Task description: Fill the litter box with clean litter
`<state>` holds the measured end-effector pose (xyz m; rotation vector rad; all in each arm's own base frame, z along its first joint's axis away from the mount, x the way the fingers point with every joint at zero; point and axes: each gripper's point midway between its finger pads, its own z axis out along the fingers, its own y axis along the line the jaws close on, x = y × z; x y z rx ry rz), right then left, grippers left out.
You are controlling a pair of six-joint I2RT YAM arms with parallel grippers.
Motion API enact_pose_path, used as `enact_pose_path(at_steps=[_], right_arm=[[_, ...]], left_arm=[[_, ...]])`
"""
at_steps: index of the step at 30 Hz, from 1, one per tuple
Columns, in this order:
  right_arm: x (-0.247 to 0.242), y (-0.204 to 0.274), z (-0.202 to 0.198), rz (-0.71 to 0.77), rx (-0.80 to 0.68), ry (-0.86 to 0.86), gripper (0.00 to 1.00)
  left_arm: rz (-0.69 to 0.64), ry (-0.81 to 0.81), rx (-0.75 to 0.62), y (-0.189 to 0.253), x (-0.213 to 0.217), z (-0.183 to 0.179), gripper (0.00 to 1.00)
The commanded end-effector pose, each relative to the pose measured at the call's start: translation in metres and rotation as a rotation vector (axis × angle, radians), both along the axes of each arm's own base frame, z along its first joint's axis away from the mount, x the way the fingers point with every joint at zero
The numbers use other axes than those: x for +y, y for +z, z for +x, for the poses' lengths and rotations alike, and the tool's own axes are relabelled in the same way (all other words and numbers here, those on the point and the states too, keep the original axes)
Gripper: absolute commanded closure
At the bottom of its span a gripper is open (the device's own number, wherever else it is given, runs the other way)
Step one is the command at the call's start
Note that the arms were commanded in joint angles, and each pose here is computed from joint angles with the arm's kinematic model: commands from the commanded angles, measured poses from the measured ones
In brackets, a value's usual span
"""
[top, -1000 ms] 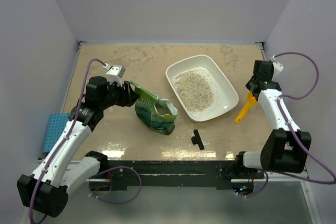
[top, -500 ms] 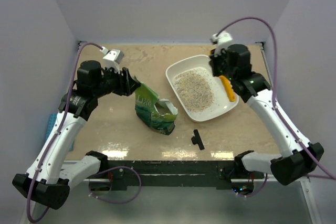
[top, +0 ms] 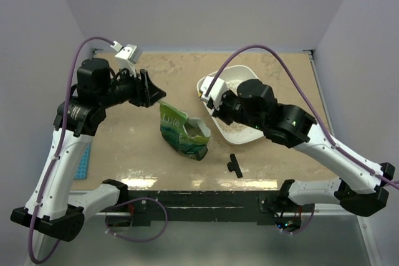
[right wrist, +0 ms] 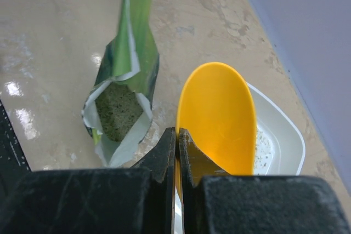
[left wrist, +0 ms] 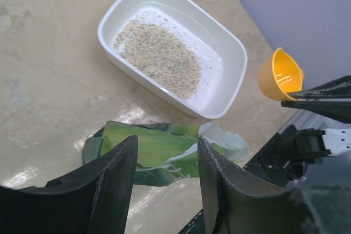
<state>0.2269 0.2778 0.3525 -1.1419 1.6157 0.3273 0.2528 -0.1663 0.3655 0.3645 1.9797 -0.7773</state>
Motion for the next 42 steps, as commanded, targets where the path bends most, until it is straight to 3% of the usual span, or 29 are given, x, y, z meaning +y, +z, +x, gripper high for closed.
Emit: enact_pose_path(at_steps=[1, 5, 19, 42], right_arm=[[-0.002, 0.026, -0.022, -0.036, -0.109, 0.024, 1.00], [0.017, 0.024, -0.039, -0.097, -0.145, 0.056, 1.00], [0.032, 0.028, -0.048, -0.150, -0.211, 0.058, 1.00], [0.089, 0.048, -0.050, -0.176, -0.285, 0.102, 1.00]], left_arm=[[-0.150, -0.100, 0.049, 0.005, -0.025, -0.012, 0.48], [-0.274, -0.174, 0.096, 0.012, -0.040, -0.024, 0.48], [-0.391, -0.237, 0.143, 0.045, -0.046, -0.051, 0.48], [-0.366, -0.285, 0.174, 0.030, -0.047, -0.063, 0.51]])
